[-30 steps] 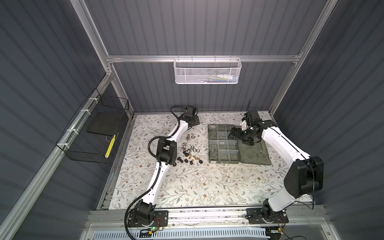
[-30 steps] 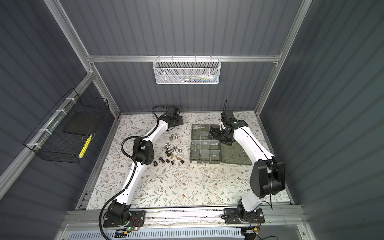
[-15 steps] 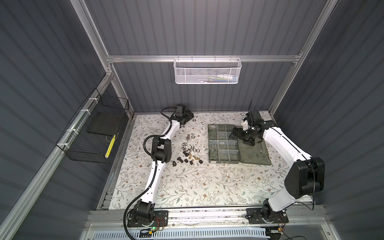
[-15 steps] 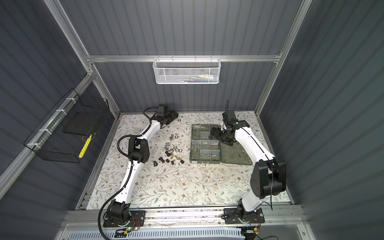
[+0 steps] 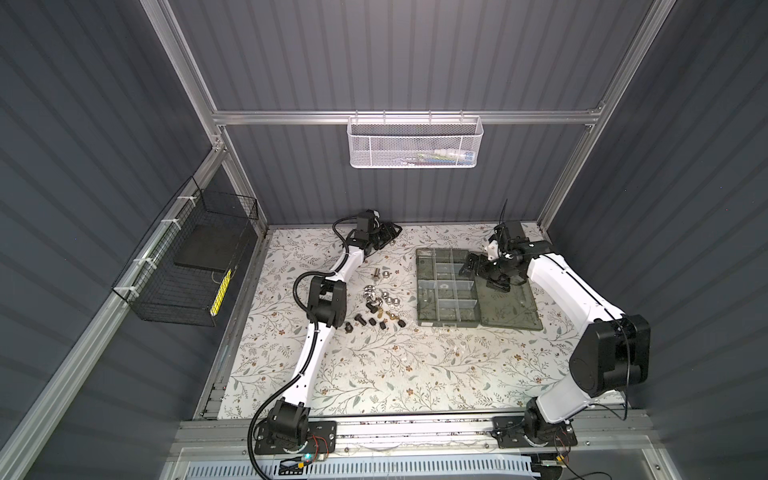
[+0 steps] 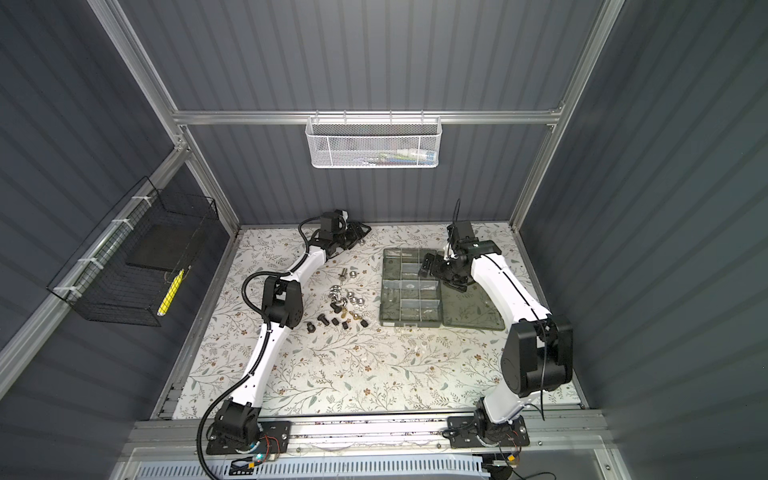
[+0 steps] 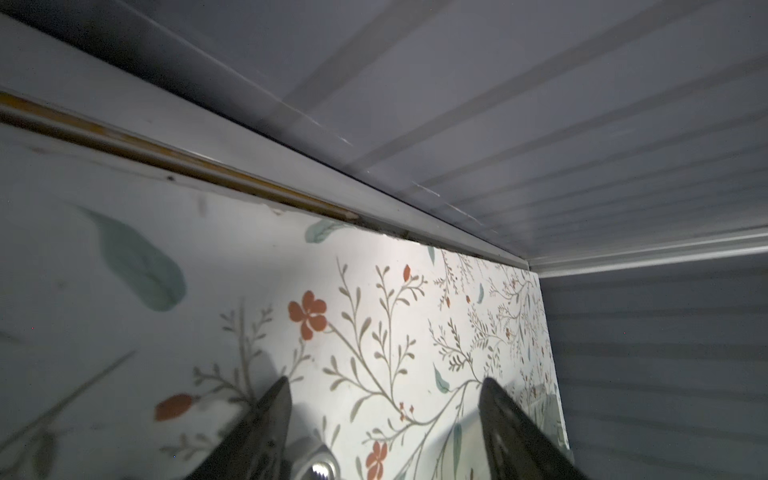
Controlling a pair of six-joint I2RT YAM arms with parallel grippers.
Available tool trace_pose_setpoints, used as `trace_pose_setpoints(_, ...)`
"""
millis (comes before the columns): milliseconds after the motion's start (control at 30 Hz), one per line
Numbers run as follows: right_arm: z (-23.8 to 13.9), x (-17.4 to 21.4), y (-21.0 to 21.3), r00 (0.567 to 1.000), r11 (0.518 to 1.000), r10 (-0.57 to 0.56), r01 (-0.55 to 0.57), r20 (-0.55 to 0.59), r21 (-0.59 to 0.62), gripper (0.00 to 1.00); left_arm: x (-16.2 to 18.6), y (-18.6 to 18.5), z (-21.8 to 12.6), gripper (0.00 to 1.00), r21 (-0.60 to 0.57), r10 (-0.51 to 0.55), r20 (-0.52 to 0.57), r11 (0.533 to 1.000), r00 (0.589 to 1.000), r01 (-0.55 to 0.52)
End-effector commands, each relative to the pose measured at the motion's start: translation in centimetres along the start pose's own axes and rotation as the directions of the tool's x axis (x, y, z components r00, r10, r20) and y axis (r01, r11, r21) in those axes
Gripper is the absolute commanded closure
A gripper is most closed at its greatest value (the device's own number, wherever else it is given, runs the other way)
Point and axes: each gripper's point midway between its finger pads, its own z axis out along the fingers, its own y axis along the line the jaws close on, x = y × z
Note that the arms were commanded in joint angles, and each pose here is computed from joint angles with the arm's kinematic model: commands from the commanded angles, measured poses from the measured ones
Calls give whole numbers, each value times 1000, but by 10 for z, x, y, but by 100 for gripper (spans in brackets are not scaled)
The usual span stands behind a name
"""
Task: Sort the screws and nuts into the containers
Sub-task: 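Lower the left gripper around the silver hex nut by the back wall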
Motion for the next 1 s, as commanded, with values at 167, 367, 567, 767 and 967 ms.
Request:
trace_pose_setpoints(167,3,0,-3,1000,1000,18,-18,-8,-1,1,79,29,8,21,-76,25,-255,996,967,-46)
trace_pose_setpoints(367,4,1,-5,1000,1000,28,-29,-13,-3,1,107,30,4,31,-93,66,-349,990,935,-105)
trace_pose_setpoints(567,6,1,-4,999,999,36,-36,-20,-9,1,120,35,-4,36,-175,122,-395,963,910,-205)
trace_pose_setpoints(767,7,1,-4,999,999,43,-43,-25,-12,1,130,37,-8,44,-242,168,-426,926,889,-291)
trace_pose_setpoints(967,6,1,-4,999,999,46,-46,-21,-13,1,139,50,-18,50,-346,201,-464,855,863,-386)
